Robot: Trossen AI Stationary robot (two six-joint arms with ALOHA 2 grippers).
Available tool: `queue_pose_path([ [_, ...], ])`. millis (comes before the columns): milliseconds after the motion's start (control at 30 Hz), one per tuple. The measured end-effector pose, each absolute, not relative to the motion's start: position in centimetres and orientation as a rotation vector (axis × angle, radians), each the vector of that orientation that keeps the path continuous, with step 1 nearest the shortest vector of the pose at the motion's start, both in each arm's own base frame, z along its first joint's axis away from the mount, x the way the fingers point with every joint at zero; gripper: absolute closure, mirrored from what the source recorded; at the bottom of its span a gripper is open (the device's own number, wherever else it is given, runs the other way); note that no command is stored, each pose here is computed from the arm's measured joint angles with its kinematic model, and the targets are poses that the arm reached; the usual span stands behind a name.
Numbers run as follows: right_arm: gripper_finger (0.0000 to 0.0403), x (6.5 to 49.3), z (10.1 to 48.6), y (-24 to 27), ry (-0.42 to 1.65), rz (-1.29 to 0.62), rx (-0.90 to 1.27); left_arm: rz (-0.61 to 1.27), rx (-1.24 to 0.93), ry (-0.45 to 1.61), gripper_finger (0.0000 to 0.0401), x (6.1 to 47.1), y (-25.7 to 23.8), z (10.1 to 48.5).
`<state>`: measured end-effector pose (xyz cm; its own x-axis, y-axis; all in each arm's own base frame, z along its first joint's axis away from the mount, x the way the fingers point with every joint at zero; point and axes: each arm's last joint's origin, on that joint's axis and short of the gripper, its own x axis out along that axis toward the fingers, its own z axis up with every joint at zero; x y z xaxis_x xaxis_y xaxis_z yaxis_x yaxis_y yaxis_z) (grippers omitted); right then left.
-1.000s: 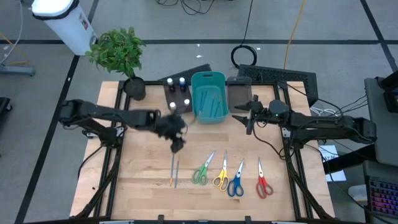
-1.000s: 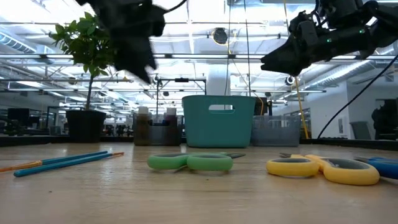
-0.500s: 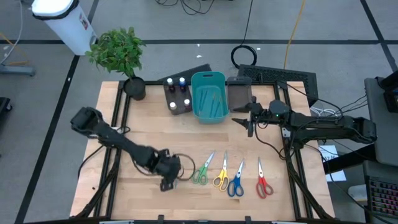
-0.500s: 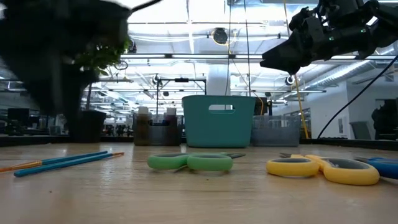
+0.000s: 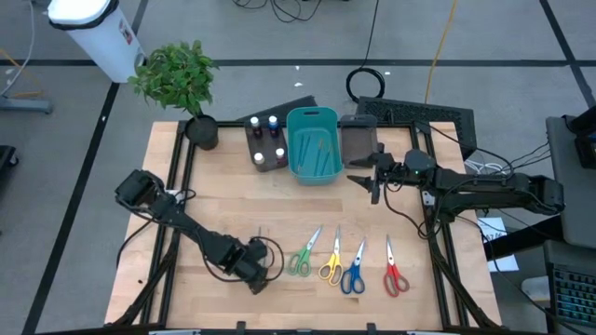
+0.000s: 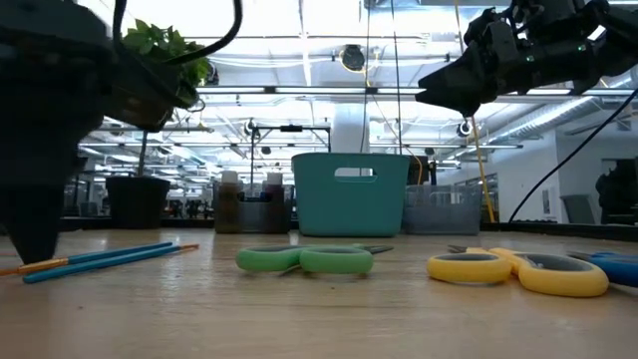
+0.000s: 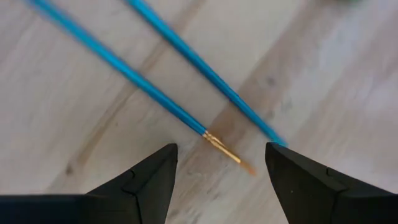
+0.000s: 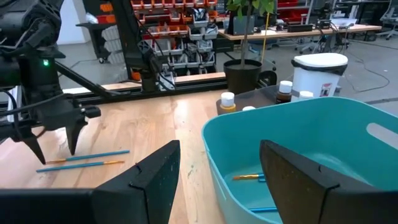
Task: Pick & Place Paint Supplies
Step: Put the blue paint brush into the blue bin
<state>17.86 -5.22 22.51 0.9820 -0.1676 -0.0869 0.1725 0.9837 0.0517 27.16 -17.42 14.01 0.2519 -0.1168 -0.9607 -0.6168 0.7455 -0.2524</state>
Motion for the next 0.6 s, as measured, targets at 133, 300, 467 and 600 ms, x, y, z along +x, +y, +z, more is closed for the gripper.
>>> queue_pose_path([
  [133, 0.019, 17.9, 22.6, -5.2, 0.078, -0.173, 0.059, 0.502, -0.826, 1.27, 0.0146, 27.2, -17.3, 13.9],
  [300, 0.019, 17.9, 22.6, -5.2, 0.075, -0.173, 0.058, 0.604, -0.912, 1.288, 0.0146, 27.1, -17.4, 13.1],
  [467, 0.019, 17.9, 22.6, -5.2, 0.075, -0.174, 0.058, 0.66, -0.919, 1.326, 0.0153, 26.7, -17.6, 12.5],
  [600, 0.019, 17.9, 22.6, -5.2, 0.075, -0.174, 0.058, 0.676, -0.919, 1.345, 0.0196, 26.6, -17.5, 12.4],
])
